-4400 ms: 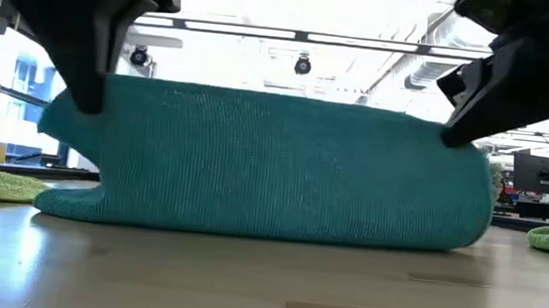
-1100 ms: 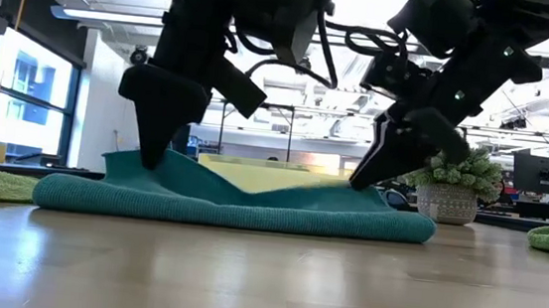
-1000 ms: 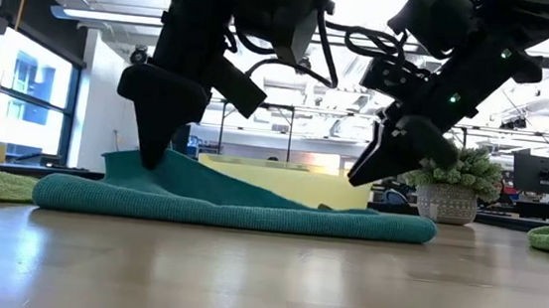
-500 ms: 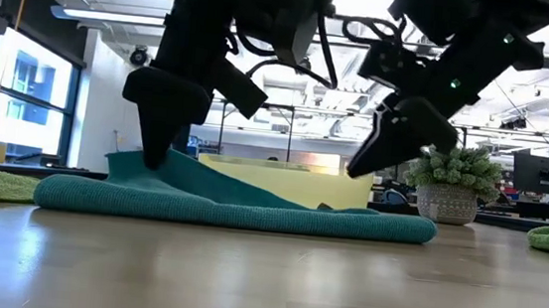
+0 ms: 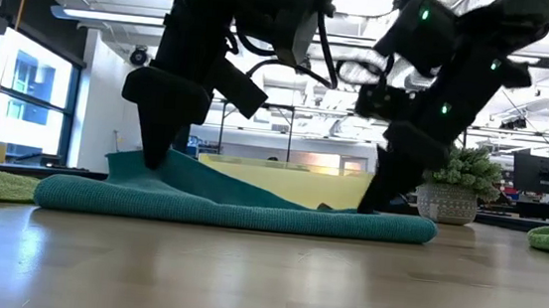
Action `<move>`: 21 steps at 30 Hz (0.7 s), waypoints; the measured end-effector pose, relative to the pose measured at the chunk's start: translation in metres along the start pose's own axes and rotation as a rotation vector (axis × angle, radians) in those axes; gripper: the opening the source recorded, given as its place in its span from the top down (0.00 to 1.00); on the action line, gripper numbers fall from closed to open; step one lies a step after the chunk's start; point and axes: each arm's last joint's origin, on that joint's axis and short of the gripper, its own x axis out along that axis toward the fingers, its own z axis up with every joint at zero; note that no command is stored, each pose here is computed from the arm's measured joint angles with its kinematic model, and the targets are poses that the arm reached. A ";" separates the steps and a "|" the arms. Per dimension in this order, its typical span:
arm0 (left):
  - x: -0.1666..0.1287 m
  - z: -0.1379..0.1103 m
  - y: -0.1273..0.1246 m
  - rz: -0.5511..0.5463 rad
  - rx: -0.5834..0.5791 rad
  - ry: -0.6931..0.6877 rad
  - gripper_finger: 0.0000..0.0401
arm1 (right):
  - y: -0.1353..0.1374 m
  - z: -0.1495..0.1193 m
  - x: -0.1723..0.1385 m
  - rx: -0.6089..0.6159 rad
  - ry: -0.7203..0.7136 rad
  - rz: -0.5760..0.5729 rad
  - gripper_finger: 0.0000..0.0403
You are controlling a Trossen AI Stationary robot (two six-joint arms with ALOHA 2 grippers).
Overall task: Roll microfiber towels into tight, uniform cylinder then place into a basket
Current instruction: Fold the blue microfiber cloth
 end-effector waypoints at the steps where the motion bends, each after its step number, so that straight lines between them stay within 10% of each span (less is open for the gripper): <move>1: 0.000 0.000 0.000 0.000 0.000 0.000 1.00 | 0.001 -0.001 0.004 0.001 0.008 0.001 0.67; 21: 0.000 0.000 0.000 0.002 0.000 -0.005 1.00 | -0.003 -0.005 -0.006 -0.021 0.061 -0.017 0.67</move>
